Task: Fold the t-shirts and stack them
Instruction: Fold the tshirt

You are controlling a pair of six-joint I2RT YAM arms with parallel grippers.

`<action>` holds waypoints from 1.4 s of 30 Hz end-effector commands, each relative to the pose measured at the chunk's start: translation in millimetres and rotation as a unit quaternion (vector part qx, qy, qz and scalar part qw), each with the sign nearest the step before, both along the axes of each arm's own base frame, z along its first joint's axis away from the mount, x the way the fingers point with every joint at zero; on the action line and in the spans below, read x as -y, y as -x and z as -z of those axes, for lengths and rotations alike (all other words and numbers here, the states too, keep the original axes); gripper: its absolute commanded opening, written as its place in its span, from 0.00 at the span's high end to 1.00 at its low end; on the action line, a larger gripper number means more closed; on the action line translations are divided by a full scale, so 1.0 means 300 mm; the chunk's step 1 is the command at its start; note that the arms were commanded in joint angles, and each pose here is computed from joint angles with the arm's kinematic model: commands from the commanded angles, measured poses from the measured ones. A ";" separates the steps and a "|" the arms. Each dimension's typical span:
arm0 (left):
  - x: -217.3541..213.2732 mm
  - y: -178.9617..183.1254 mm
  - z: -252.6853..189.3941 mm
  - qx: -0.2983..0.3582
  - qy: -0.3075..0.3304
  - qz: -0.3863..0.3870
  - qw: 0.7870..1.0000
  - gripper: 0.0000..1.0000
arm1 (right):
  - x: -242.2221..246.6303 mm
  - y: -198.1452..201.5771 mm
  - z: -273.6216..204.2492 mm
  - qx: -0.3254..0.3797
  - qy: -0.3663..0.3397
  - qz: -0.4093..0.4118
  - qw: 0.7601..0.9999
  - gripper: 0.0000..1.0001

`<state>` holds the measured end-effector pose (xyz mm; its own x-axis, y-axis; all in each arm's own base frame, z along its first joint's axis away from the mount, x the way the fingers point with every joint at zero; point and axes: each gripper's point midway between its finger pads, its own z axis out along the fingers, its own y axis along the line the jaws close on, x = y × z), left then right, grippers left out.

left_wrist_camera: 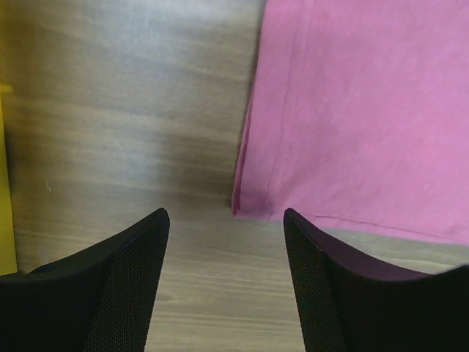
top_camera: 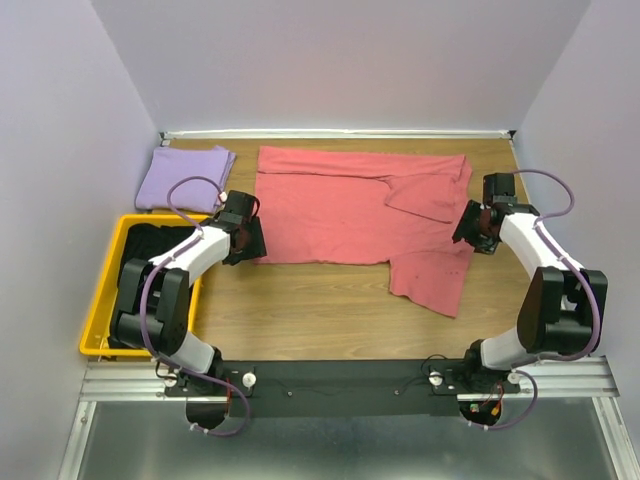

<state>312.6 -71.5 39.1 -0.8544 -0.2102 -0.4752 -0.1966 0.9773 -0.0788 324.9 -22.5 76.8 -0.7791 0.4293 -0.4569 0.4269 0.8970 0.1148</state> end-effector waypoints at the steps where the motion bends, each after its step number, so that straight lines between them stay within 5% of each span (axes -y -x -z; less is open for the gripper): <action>1: 0.008 -0.025 0.006 0.012 -0.003 -0.010 1.000 0.29 | 0.016 0.056 0.030 -0.026 0.013 0.015 0.999 0.35; 12: 0.037 -0.032 0.086 -0.007 -0.017 0.001 1.000 0.42 | 0.023 0.077 0.070 -0.043 0.018 0.018 0.999 0.35; 21: 0.030 -0.011 0.096 -0.010 -0.021 -0.003 1.000 0.98 | 0.046 0.084 0.099 -0.048 0.032 0.039 0.998 0.36; 27: 0.037 -0.001 0.091 -0.010 -0.013 0.001 1.000 1.00 | 0.098 0.099 0.126 -0.060 0.061 0.065 0.994 0.37; 42: 0.035 -0.001 0.083 -0.006 -0.017 0.013 1.000 1.00 | 0.045 0.040 0.206 -0.047 -0.005 0.062 0.997 0.49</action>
<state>325.8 -84.6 20.7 -0.8478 -0.1898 -0.4951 -0.1842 0.9810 -0.0606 304.2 -38.2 19.4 -0.7799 0.5030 -0.3726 0.5296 0.8475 0.0355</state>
